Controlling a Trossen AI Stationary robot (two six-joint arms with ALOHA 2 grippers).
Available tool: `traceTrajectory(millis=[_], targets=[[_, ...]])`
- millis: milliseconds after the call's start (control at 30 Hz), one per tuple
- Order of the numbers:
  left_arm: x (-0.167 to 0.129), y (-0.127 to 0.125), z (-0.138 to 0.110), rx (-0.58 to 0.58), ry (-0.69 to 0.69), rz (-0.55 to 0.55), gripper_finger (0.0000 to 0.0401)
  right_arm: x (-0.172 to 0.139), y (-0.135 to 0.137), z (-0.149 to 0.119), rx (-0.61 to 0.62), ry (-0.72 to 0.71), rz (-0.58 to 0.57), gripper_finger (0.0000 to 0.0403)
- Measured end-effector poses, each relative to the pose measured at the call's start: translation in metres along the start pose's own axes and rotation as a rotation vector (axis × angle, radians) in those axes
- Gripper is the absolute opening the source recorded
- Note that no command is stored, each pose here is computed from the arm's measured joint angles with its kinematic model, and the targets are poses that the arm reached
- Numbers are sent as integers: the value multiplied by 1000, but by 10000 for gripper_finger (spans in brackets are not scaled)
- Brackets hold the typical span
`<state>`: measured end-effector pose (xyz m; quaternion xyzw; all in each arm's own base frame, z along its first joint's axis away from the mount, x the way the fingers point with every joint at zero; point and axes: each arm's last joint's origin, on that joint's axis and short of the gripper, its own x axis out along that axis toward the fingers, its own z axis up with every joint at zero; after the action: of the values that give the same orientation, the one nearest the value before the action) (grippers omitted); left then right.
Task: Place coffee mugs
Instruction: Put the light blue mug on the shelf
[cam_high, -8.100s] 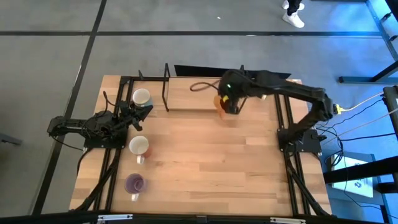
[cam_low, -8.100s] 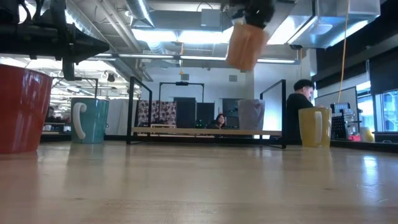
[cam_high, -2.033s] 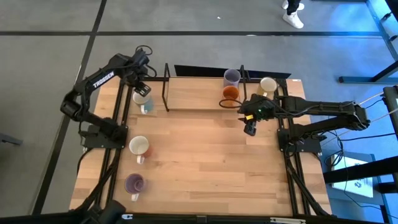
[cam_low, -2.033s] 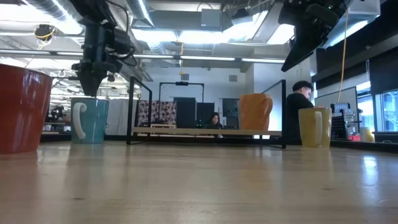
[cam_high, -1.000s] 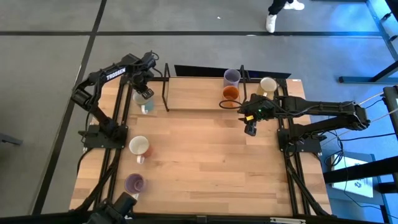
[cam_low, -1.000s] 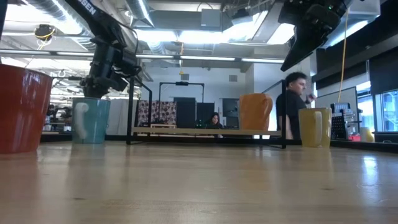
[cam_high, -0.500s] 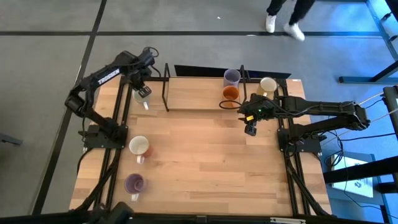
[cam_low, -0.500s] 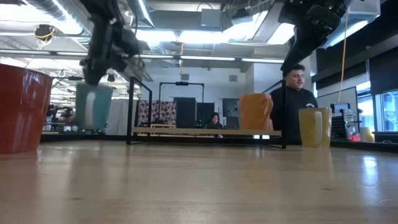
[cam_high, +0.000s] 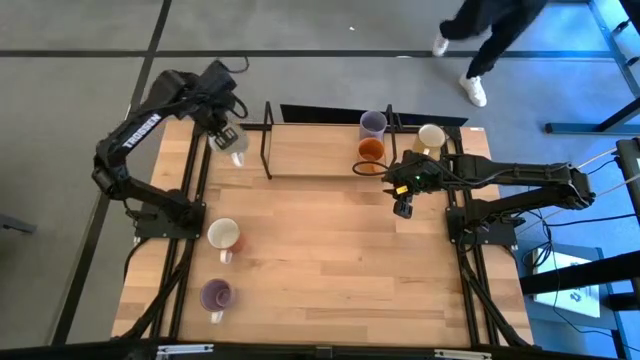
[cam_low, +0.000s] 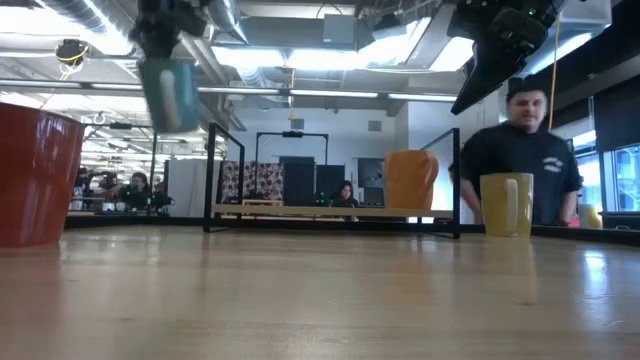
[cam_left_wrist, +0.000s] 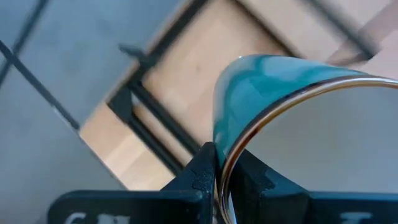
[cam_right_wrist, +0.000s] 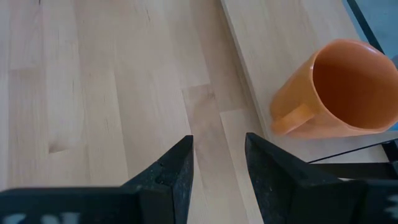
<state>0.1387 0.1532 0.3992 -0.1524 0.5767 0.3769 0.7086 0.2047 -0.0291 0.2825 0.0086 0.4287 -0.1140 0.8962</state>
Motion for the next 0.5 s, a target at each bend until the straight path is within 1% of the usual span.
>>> traceTrajectory(millis=[133,233,300,400,500], targets=[[-29,0,5,-3,-135,-6,21,0,0,0,0,0,8,133],[-43,-3,12,-4,-273,-59,21,0,0,0,0,0,9,133],[-49,-4,18,-5,-347,-102,21,0,0,0,0,0,8,133],[-53,-7,24,3,-422,-163,21,0,0,0,4,0,9,133],[-53,-13,40,8,-512,-207,20,0,0,0,5,0,8,133]])
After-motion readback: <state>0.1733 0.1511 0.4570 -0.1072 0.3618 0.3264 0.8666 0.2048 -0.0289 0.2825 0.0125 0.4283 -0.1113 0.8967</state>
